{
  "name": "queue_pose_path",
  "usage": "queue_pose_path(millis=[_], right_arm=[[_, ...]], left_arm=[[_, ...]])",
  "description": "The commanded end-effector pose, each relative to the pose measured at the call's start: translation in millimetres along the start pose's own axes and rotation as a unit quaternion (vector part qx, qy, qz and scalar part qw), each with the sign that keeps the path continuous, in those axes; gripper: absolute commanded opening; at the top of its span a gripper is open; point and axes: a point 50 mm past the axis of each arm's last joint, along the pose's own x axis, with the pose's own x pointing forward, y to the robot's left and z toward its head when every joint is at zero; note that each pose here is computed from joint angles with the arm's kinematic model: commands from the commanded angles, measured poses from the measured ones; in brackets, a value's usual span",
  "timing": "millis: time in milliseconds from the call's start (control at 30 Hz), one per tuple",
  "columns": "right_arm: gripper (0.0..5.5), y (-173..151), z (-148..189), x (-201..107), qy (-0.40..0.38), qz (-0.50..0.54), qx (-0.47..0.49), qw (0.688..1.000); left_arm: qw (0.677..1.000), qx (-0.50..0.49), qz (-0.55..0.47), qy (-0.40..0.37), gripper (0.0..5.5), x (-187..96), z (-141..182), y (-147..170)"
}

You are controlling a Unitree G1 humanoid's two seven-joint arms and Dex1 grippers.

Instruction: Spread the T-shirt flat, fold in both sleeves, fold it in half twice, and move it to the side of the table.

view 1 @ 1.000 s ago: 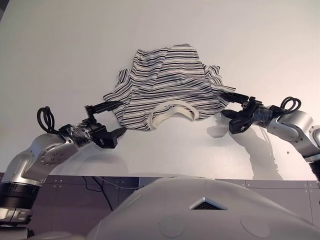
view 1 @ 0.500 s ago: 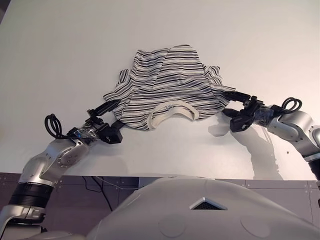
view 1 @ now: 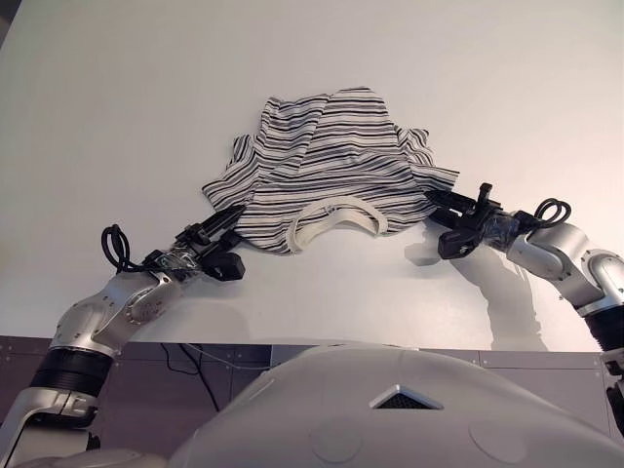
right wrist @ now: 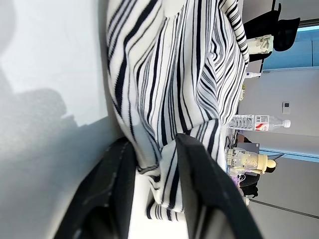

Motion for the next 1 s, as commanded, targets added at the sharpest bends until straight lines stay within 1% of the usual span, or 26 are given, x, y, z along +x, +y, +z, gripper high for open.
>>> queue_pose_path(millis=[33, 167, 200, 300, 367, 433, 467, 500, 567, 600, 667, 700, 767, 833, 867, 967, 1000], right_arm=[[0.74, 14.8, 3.0, 3.3, 0.006, 0.029, 0.015, 0.999], [0.19, 13.0, 3.0, 6.0, 0.012, 0.017, 0.033, 0.999], [0.11, 12.4, 3.4, 6.4, 0.013, 0.015, 0.038, 0.999], [0.10, 8.7, 4.6, 7.4, 0.009, 0.006, 0.056, 0.998], [0.10, 1.6, 4.0, 6.4, 0.013, -0.021, 0.103, 0.994], [0.10, -13.8, 2.4, 3.8, 0.019, -0.079, 0.207, 0.975], [0.10, -27.2, 0.2, 3.1, 0.019, -0.124, 0.270, 0.955], [0.10, -42.0, -1.9, 3.3, 0.013, -0.168, 0.329, 0.929], [0.10, -80.0, -9.8, 2.7, -0.008, -0.261, 0.421, 0.869], [0.10, -96.8, -14.4, 1.6, -0.018, -0.295, 0.450, 0.842], [0.10, -146.6, -33.8, 1.5, -0.036, -0.385, 0.484, 0.785], [0.10, -173.2, -44.0, 2.2, -0.037, -0.428, 0.485, 0.761], [0.10, -217.5, -56.9, 4.3, -0.032, -0.493, 0.468, 0.733], [0.10, -253.2, -58.1, 7.1, -0.025, -0.544, 0.428, 0.722], [0.10, -266.3, -55.5, 8.8, -0.018, -0.563, 0.400, 0.723], [0.10, -290.0, -38.8, 22.1, 0.030, -0.601, 0.237, 0.763], [0.10, -295.5, -34.3, 24.7, 0.040, -0.614, 0.193, 0.765]], left_arm=[[0.999, 0.001, -0.051, 0.017, 1.26, -14.7, 1.2, -31.3], [0.999, 0.010, -0.028, 0.011, 0.86, -14.5, 2.3, -29.6], [0.999, 0.011, -0.029, 0.010, 0.78, -14.6, 2.4, -30.1], [0.999, 0.005, -0.037, 0.013, 0.50, -14.8, 2.7, -32.2], [0.999, -0.016, -0.027, 0.031, 0.29, -12.4, -2.2, -28.0], [0.996, -0.062, 0.026, 0.067, 0.11, -4.2, -12.4, -6.5], [0.988, -0.103, 0.083, 0.081, 0.11, 6.1, -16.0, 17.6], [0.978, -0.141, 0.133, 0.080, 0.11, 16.2, -17.1, 41.6], [0.947, -0.212, 0.236, 0.051, 0.11, 36.7, -12.9, 97.9], [0.933, -0.235, 0.269, 0.034, 0.11, 43.6, -9.8, 120.6], [0.906, -0.264, 0.332, 0.006, 0.11, 61.6, -9.0, 170.6], [0.894, -0.273, 0.356, 0.009, 0.11, 72.4, -14.8, 191.8], [0.873, -0.288, 0.394, 0.024, 0.11, 88.1, -27.0, 226.4], [0.858, -0.288, 0.424, 0.030, 0.11, 99.7, -31.8, 259.8], [0.855, -0.283, 0.434, 0.029, 0.11, 104.7, -31.2, 274.1], [0.848, -0.276, 0.451, 0.026, 0.11, 116.1, -26.8, 305.1], [0.845, -0.271, 0.461, 0.024, 0.11, 116.3, -25.3, 313.6]])
